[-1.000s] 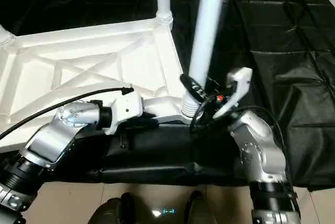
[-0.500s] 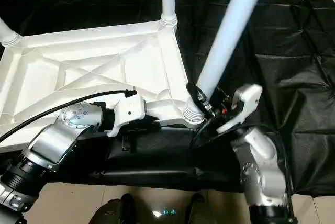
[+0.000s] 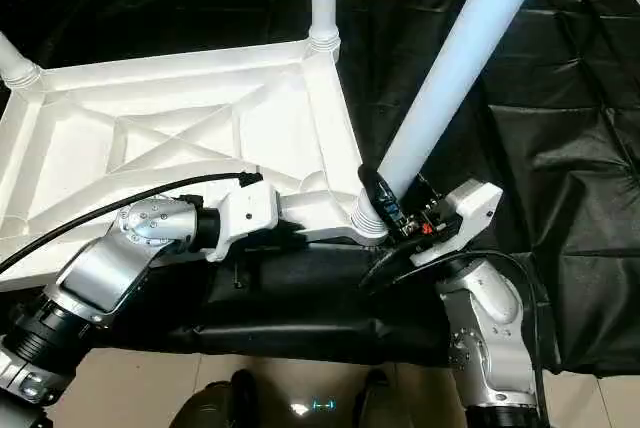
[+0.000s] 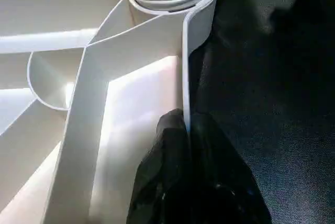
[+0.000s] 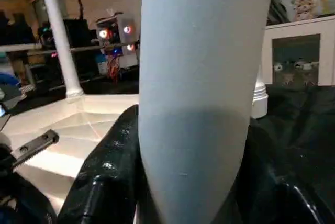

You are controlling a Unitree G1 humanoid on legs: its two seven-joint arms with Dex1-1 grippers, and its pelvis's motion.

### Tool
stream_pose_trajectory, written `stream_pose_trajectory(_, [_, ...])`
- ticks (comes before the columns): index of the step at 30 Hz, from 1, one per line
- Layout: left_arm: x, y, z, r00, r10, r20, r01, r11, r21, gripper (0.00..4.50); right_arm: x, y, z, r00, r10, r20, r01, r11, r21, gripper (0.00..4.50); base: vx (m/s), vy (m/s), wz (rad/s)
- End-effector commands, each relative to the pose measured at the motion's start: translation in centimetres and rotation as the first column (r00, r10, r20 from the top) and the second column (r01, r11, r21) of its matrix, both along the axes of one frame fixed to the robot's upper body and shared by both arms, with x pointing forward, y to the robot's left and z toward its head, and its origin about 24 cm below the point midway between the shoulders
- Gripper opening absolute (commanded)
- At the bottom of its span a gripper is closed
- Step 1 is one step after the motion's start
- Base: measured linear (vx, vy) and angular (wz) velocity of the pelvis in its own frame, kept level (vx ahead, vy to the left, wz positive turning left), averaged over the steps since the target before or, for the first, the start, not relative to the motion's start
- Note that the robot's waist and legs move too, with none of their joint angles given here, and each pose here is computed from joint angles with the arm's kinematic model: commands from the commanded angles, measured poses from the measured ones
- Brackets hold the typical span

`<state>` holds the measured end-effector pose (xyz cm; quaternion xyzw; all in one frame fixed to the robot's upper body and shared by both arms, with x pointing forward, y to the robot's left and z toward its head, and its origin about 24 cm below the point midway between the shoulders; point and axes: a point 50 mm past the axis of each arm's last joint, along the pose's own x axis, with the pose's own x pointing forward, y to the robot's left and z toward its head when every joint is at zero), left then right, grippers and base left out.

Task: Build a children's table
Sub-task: Insert table leg to table base

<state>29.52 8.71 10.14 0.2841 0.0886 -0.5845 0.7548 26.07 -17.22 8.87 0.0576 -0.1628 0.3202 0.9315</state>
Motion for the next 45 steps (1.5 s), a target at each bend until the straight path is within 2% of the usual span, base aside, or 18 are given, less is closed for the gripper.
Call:
stream_pose_trajectory(1, [0.6, 1.2, -1.0, 0.996, 0.090, -0.009, -0.089, 0.995, 0.038, 0.00, -2.2, -0.2, -6.8, 0.948, 0.037, -0.316, -0.089, 0.985, -0.150, 1.85, 0.000, 0.000, 0.00])
stream_pose_trajectory(7, [0.6, 1.2, -1.0, 0.996, 0.086, -0.011, -0.085, 0.996, 0.041, 0.00, -2.4, 0.1, -7.3, 0.921, 0.120, -0.372, -0.206, 0.957, -0.202, 1.85, 0.000, 0.000, 0.00])
stream_pose_trajectory(13, [0.5, 1.2, -1.0, 0.996, 0.085, -0.010, -0.085, 0.995, 0.043, 0.00, -2.5, 0.1, -7.4, 0.906, 0.173, -0.386, -0.288, 0.920, -0.264, 1.85, 0.000, 0.000, 0.00])
stream_pose_trajectory(22, [0.4, 1.2, -1.1, 0.996, 0.083, -0.011, -0.083, 0.996, 0.043, 0.00, -2.7, 0.4, -7.7, 0.889, 0.213, -0.406, -0.352, 0.885, -0.306, 1.85, 0.000, 0.000, 0.00])
stream_pose_trajectory(31, [0.4, 1.1, -1.1, 0.997, 0.080, -0.010, -0.079, 0.996, 0.047, 0.00, -2.5, 0.9, -8.2, 0.850, 0.259, -0.460, -0.447, 0.817, -0.366, 1.86, 0.000, 0.000, 0.00])
stream_pose_trajectory(35, [0.4, 1.2, -1.2, 0.997, 0.077, -0.011, -0.076, 0.996, 0.050, 0.00, -2.1, 1.4, -8.3, 0.826, 0.278, -0.491, -0.492, 0.781, -0.386, 1.86, 0.000, 0.000, 0.00])
stream_pose_trajectory(36, [0.4, 1.2, -1.2, 0.997, 0.076, -0.012, -0.075, 0.996, 0.051, 0.00, -1.6, 1.8, -8.0, 0.815, 0.296, -0.497, -0.518, 0.758, -0.397, 1.86, 0.000, 0.000, 0.00])
stream_pose_trajectory(45, [0.4, 1.2, -1.2, 0.997, 0.078, -0.011, -0.077, 0.996, 0.051, 0.00, -0.3, 2.1, -6.9, 0.825, 0.310, -0.473, -0.517, 0.751, -0.410, 1.86, 0.000, 0.000, 0.00])
